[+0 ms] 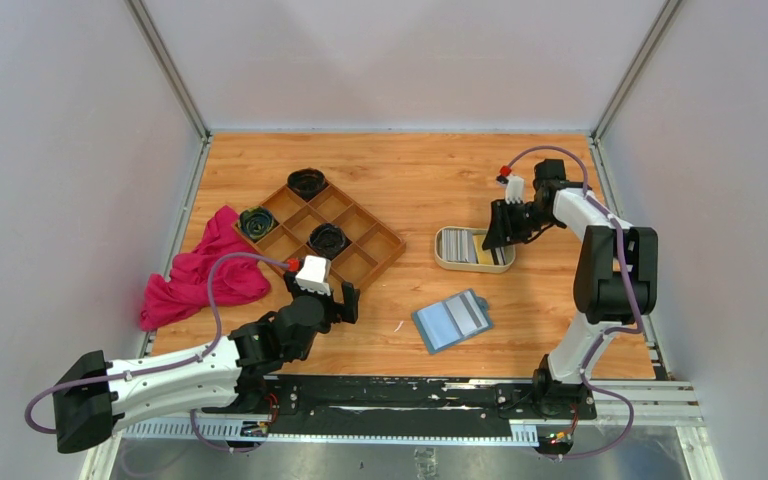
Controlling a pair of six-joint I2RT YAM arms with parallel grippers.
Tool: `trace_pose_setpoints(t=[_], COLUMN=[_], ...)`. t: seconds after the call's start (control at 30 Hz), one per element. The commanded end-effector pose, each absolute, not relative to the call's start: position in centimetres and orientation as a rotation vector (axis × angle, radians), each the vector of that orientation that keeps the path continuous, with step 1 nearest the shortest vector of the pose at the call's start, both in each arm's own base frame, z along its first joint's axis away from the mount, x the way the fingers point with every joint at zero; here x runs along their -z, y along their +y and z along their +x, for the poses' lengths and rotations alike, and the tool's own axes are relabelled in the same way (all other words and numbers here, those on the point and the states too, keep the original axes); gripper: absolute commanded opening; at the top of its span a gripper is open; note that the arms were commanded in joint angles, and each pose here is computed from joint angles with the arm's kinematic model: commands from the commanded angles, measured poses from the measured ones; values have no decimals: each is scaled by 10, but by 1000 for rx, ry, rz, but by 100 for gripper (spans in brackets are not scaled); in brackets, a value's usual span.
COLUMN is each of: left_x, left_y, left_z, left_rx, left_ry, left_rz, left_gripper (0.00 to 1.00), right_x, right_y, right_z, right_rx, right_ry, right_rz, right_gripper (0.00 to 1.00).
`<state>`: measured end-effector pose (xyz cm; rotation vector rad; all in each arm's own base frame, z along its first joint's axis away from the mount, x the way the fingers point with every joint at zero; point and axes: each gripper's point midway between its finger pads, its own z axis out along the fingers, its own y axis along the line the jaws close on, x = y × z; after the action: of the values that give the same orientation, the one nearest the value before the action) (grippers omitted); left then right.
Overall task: Put the credit cards into the card holder
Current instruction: Pick up the credit card from the storage box.
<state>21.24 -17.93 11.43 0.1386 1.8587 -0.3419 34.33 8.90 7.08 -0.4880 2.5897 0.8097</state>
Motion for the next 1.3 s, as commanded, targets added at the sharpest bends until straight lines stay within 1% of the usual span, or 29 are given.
trace_pose_setpoints(t=[0.0, 0.1, 0.23, 0.47, 0.53, 0.63, 0.9, 1.07, 1.27], left_x=[-118, -117, -117, -117, -117, -117, -118, -118, -117], left_y=[-174, -174, -174, -175, -175, -174, -173, -174, -173], left_z=[217, 217, 217, 217, 217, 217, 217, 217, 217], left_rx=[318, 315, 313, 314, 315, 316, 320, 318, 315], left_ry=[1847, 1850, 1851, 1851, 1850, 1850, 1846, 1847, 1849], left_rz=[92, 95, 95, 97, 97, 96, 88, 91, 92], left_gripper=[100, 100, 100, 100, 100, 100, 100, 100, 100], right_x=[-80, -77, -71, -60, -54, -53, -76, -83, -85], right_y=[101, 94, 74, 60, 62, 73, 94, 105, 108], right_z=[335, 337, 343, 344, 341, 337, 334, 332, 333], right_rx=[-945, -894, -747, -661, -687, -802, -978, -1090, -1118], right_ry=[2557, 2577, 2620, 2663, 2686, 2683, 2573, 2533, 2518], right_rz=[-465, -453, -423, -415, -416, -418, -438, -427, -417], right_gripper=[42, 43, 47, 51, 52, 52, 47, 47, 46])
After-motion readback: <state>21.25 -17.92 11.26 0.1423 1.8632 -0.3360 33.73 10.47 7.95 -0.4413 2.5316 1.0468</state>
